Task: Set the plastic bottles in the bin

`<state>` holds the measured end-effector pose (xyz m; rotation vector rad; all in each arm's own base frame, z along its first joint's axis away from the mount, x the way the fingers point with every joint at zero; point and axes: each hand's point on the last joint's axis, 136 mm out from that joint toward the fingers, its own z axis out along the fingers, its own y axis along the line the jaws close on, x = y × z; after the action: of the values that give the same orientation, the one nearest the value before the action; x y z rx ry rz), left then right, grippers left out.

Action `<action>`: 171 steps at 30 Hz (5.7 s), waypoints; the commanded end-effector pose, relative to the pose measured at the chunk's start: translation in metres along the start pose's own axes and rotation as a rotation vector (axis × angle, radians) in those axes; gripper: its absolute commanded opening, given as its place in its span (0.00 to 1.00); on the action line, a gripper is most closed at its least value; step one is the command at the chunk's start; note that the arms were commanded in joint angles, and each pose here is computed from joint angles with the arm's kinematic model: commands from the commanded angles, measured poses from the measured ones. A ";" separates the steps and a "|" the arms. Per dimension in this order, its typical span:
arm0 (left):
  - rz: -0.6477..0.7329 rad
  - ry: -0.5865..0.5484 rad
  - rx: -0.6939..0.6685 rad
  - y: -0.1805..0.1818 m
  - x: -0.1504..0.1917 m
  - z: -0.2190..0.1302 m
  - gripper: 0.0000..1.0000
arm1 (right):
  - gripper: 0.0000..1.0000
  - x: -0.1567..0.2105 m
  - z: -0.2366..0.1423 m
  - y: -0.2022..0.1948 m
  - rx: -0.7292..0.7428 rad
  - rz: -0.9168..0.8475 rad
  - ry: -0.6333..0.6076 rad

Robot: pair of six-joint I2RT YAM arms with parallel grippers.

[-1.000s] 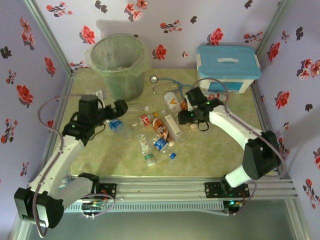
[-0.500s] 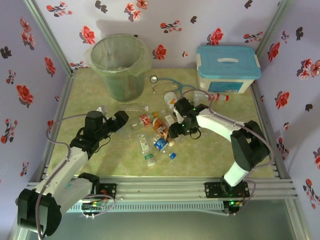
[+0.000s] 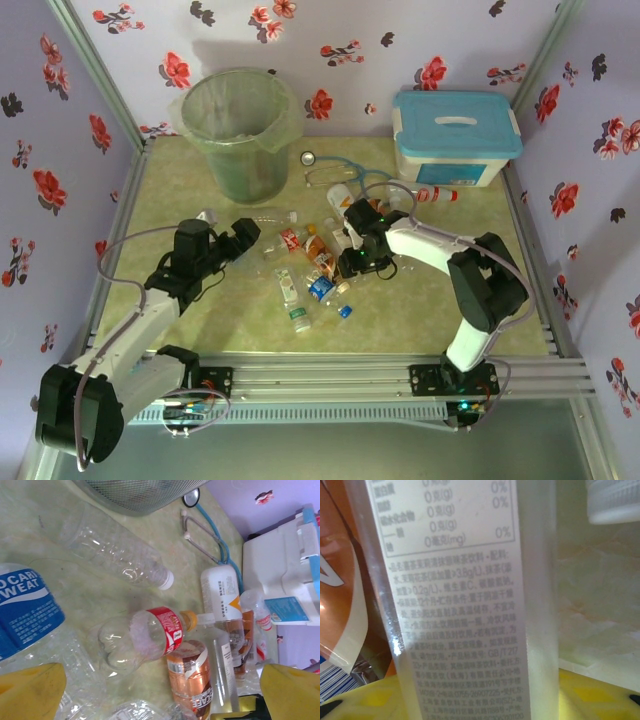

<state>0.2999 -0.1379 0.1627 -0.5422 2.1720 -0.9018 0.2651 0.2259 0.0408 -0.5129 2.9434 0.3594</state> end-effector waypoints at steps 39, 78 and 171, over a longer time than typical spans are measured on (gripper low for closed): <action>-0.083 0.152 0.532 -0.166 0.037 0.035 1.00 | 0.49 -0.029 -0.126 0.099 -0.327 -0.168 -0.371; 0.281 0.063 0.342 -0.202 0.000 0.023 0.55 | 0.99 -0.029 -0.200 0.040 -0.145 -0.128 -0.694; 0.448 -0.077 -0.172 -0.117 -0.249 0.166 1.00 | 0.99 0.003 -0.147 -0.042 0.094 0.157 -0.567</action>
<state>0.6130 -0.1457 0.2281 -0.2048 2.2583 -0.4747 0.2574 0.1540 0.1620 -0.1512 2.4662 0.3499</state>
